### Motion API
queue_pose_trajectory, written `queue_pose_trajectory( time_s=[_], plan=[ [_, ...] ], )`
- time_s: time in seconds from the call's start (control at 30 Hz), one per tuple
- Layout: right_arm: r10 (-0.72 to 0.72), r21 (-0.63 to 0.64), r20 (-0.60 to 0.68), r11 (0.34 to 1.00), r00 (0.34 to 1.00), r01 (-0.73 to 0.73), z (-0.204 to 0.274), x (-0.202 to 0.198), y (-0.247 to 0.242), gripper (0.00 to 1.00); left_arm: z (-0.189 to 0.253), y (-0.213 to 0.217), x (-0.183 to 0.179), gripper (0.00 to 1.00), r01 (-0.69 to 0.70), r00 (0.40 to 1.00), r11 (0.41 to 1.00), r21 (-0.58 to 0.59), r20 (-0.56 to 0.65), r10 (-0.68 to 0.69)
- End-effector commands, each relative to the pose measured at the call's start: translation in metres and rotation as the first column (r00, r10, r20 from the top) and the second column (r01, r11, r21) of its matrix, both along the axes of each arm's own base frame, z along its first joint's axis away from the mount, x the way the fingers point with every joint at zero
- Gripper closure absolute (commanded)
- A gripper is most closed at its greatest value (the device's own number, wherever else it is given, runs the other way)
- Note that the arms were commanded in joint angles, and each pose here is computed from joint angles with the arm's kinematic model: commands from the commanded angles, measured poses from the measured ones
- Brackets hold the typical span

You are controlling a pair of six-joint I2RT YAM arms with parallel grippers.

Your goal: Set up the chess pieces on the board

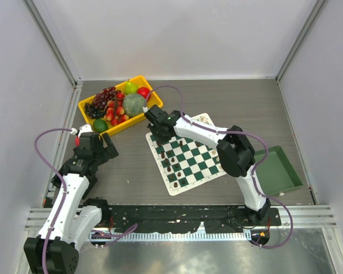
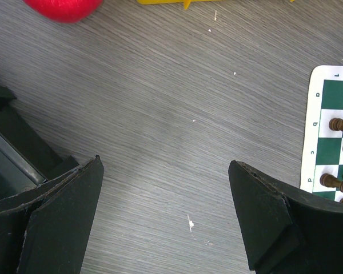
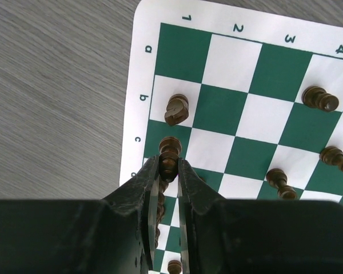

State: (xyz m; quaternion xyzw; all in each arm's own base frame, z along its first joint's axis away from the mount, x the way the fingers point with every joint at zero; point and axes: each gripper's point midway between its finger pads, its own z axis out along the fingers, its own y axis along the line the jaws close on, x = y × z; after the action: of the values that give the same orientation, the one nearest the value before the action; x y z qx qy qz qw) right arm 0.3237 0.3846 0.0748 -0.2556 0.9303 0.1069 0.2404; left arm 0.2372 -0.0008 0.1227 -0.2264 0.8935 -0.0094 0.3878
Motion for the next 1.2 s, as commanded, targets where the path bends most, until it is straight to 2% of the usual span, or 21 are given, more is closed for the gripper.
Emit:
queue_pose_trajectory(
  time_s=[0.0,1.17],
  plan=[
    [-0.008,0.037,0.011,0.999,1.000,0.007,0.002,0.007,0.012,0.84,0.004,0.004,0.001,0.01,-0.011,1.000,1.000,0.011,0.022,0.011],
    [0.016,0.005,-0.026,1.000,1.000,-0.016,-0.018,0.000,0.010,0.83,0.002,0.003,0.001,0.01,-0.012,1.000,1.000,0.006,0.017,0.012]
  ],
)
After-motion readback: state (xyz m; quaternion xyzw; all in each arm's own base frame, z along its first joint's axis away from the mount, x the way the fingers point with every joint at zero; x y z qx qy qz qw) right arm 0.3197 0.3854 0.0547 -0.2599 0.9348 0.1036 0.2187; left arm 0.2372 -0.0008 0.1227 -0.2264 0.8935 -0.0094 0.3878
